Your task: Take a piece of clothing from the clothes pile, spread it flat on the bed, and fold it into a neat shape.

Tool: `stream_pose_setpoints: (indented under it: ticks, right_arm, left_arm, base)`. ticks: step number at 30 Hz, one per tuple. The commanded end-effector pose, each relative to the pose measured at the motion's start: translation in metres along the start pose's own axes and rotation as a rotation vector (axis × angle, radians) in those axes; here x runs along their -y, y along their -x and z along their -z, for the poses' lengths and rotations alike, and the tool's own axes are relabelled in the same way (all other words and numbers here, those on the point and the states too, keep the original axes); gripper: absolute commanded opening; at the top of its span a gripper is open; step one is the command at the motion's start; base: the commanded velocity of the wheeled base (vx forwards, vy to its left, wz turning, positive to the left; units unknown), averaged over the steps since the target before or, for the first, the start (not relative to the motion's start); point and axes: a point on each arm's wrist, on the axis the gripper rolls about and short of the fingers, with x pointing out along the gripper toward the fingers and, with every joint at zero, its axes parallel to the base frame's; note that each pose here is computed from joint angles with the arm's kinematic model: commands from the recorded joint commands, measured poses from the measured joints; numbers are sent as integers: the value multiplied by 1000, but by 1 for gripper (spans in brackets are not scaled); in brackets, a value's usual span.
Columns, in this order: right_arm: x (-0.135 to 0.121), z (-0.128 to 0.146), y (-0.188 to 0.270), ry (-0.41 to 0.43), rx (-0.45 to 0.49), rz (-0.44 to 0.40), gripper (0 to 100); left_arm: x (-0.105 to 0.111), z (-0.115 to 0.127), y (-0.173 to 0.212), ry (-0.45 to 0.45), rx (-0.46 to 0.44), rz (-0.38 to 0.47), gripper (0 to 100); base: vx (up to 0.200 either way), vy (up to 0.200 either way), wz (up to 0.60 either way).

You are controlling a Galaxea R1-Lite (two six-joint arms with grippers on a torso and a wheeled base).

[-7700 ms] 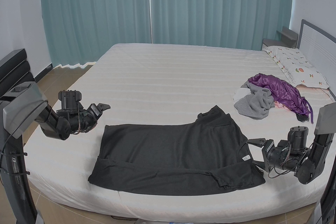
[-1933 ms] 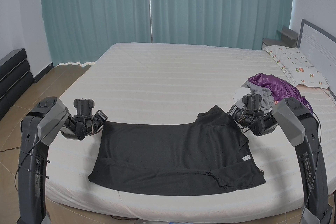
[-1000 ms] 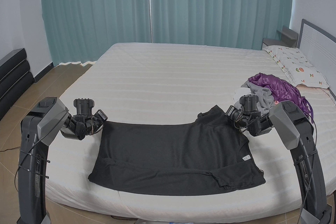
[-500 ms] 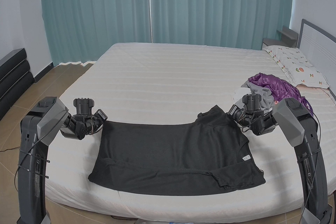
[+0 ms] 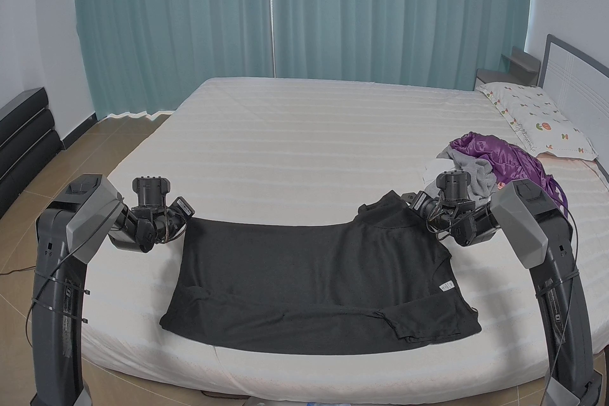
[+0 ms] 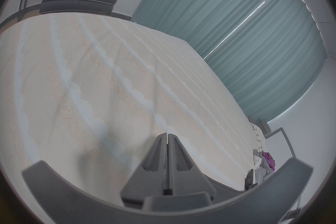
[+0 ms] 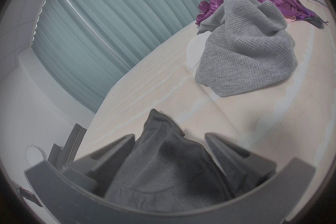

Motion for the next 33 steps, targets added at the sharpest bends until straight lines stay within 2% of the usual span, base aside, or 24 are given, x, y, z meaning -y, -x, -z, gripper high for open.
stream_pose_setpoints:
  ticks: [1, 3, 4, 9, 21, 28, 33]
  right_arm:
    - [3, 7, -7, 2, -6, 0, 100]
    - [3, 10, -9, 3, -10, 0, 100]
    - [3, 10, -9, 3, -10, 0, 0]
    - [7, 16, -12, 20, -20, 8, 0]
    - [0, 3, -6, 7, 14, -3, 0]
    - [-7, -7, 14, -2, 14, -1, 0]
    - [-6, -19, 38, -40, 25, -7, 0]
  left_arm:
    - [-1, 1, -1, 1, -1, -2, 0]
    - [-1, 1, -1, 1, -1, -2, 0]
    - [-1, 1, -1, 1, -1, -2, 0]
    - [-1, 1, -1, 1, -1, -2, 0]
    - [-1, 0, 0, 1, 1, -2, 0]
    - [3, -10, 6, 9, 21, 4, 0]
    - [9, -17, 14, 42, 32, 15, 0]
  base:
    - [0, 0, 0]
    - [0, 0, 0]
    - [0, 0, 0]
    - [0, 0, 0]
    - [0, 0, 0]
    - [0, 0, 0]
    - [0, 0, 0]
